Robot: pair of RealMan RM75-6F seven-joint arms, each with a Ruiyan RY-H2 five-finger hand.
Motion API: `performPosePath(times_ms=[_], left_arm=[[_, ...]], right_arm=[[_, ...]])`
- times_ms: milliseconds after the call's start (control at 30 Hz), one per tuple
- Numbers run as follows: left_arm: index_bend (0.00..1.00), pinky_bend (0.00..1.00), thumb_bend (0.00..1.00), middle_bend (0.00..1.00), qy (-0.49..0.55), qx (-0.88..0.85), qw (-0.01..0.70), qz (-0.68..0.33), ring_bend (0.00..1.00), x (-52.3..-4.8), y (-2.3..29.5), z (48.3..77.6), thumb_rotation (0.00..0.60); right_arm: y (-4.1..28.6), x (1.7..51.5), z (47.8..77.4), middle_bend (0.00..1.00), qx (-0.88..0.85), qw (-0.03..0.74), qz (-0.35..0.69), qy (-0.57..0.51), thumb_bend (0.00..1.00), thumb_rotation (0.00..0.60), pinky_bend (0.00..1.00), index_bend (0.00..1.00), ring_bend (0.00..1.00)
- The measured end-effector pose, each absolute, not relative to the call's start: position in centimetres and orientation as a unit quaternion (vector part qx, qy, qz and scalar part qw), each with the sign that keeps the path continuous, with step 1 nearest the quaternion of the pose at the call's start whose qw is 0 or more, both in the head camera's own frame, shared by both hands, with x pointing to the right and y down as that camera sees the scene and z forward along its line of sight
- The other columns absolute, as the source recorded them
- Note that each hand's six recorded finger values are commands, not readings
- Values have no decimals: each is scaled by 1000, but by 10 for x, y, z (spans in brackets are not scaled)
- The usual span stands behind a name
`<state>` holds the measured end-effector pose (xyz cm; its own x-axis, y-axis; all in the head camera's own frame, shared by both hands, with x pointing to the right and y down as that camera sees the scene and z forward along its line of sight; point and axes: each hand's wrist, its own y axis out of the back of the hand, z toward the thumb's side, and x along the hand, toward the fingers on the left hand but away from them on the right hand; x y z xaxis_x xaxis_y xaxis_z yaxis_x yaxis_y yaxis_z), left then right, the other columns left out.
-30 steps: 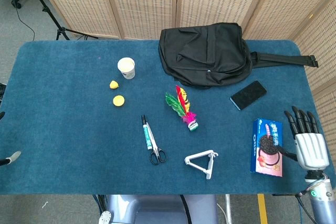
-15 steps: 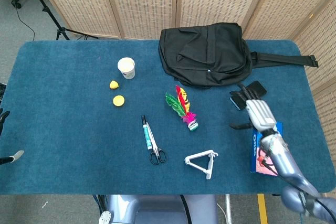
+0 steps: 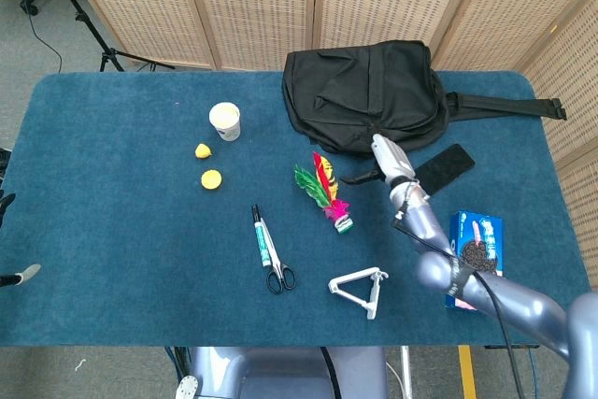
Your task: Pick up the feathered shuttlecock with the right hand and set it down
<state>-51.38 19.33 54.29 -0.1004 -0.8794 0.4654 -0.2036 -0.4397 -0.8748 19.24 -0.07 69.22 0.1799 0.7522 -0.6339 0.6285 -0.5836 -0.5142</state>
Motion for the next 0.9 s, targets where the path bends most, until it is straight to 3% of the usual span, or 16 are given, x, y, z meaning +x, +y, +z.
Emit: performPosePath(times_ms=[200, 367, 567, 900], left_arm=[[0, 0, 0, 0, 447, -607, 283, -593, 0, -515, 191, 543, 600], [0, 0, 0, 0, 448, -606, 279, -595, 0, -517, 189, 545, 600], [0, 0, 0, 0, 450, -602, 278, -598, 0, -519, 187, 546, 600], [0, 0, 0, 0, 449, -602, 277, -599, 0, -519, 186, 548, 600]], right_arm=[[-6, 163, 707, 0, -761, 63, 467, -446, 135, 600, 0, 374, 0], [-2, 149, 720, 0, -762, 45, 474, -439, 225, 600, 0, 397, 0], [1, 141, 730, 0, -764, 30, 477, -432, 309, 600, 0, 436, 0], [3, 138, 739, 0, -767, 20, 480, -426, 363, 600, 0, 471, 0]])
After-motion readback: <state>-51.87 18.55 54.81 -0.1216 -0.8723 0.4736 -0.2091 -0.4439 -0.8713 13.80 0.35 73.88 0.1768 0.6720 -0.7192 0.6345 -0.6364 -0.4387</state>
